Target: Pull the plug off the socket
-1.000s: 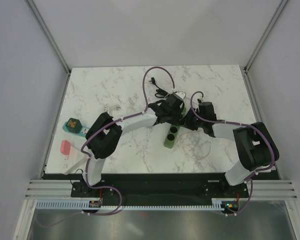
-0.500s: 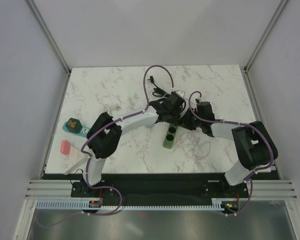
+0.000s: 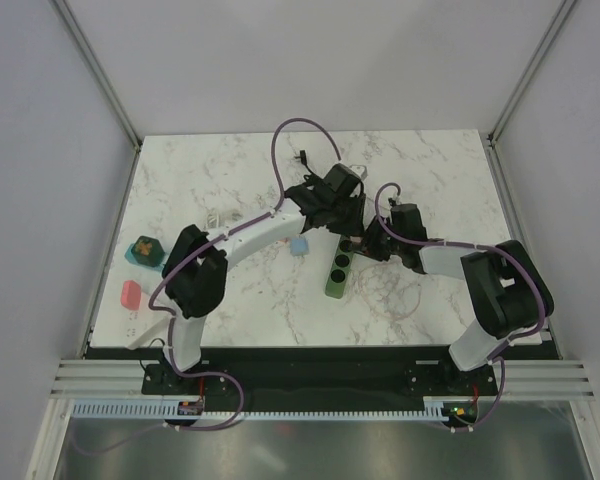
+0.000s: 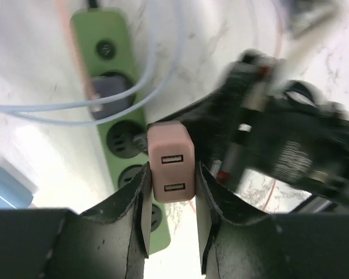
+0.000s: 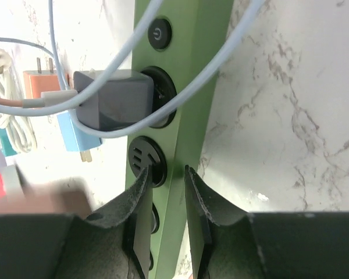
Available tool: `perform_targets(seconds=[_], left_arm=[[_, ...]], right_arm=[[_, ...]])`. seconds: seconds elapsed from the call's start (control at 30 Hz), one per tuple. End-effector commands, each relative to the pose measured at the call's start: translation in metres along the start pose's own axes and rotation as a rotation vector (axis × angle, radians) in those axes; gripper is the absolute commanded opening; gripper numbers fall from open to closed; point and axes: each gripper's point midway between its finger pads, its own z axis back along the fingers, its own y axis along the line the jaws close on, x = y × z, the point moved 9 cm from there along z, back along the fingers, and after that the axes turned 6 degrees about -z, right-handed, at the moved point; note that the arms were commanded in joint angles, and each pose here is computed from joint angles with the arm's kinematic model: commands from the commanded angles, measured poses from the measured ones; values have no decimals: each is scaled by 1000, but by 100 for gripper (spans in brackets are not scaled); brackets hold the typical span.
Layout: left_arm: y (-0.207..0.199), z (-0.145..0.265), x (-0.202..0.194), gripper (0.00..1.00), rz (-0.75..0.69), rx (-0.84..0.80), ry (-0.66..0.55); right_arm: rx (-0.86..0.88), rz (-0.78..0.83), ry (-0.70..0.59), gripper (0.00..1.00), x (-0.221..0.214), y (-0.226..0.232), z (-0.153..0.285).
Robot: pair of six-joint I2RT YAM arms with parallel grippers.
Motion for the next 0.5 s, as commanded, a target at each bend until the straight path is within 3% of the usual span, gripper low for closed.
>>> perform_targets(seconds=[0.0, 0.13, 0.3, 0.47], left_arm=[[-45, 41, 23, 2, -117, -86, -109], [-38, 45, 22, 2, 39, -326, -72], [-28, 57, 29, 2, -39, -152, -107], [8, 62, 28, 2, -13, -4, -103]], right_arm=[[-356, 6, 94, 33, -33, -61, 2], [-355, 7, 102, 33, -32, -61, 0], [-340, 10, 96, 33, -32, -59, 3], [-306, 19, 89, 34, -30, -52, 9]])
